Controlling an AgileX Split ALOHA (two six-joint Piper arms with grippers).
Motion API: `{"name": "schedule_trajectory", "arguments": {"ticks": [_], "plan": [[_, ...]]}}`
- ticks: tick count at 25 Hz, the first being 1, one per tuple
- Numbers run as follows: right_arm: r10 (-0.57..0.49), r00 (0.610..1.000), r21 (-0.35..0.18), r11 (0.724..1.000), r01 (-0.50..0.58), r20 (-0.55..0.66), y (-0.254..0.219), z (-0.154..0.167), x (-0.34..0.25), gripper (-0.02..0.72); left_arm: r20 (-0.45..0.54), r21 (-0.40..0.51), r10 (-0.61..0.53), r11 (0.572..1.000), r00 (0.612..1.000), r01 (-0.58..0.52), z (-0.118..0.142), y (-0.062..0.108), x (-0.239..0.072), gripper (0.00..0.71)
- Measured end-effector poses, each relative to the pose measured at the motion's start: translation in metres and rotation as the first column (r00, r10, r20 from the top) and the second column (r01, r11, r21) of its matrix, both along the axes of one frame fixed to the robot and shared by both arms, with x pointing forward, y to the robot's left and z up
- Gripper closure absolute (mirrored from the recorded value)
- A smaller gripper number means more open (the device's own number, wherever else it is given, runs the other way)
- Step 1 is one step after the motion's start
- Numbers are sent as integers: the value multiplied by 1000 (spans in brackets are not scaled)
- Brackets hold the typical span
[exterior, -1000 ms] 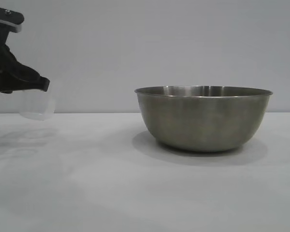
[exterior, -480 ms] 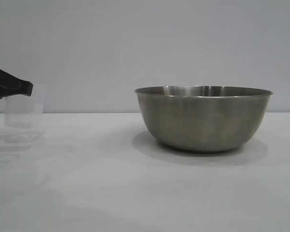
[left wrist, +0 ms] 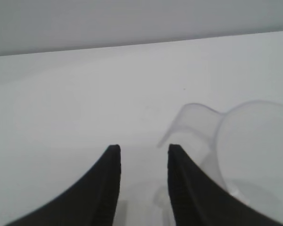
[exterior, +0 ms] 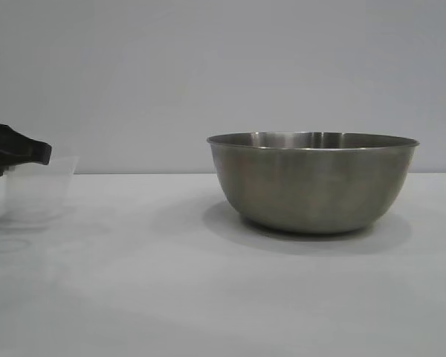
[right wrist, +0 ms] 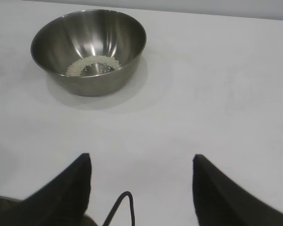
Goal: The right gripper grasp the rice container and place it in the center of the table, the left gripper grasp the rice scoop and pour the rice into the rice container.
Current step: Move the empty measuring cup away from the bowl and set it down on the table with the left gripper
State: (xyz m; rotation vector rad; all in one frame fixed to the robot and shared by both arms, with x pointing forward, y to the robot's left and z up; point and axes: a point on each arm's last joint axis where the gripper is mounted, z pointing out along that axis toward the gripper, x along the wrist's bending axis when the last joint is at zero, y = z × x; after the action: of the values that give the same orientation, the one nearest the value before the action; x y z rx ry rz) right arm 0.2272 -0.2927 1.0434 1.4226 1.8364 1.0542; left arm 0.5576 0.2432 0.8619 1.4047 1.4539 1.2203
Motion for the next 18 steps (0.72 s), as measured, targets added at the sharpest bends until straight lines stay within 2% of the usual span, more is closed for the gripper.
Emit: {"name": "schedule_trajectory", "arguments": {"ticks": [13,18], "plan": [[0,1000,0,1000,0,0,0,0,0,276,-37,20,-50,998,998,51,-6,-1,-11,490],[0,1000,0,1000,0,0,0,0,0,276,-103,25,-58,998,993,61,-15,4,-29,490]]}}
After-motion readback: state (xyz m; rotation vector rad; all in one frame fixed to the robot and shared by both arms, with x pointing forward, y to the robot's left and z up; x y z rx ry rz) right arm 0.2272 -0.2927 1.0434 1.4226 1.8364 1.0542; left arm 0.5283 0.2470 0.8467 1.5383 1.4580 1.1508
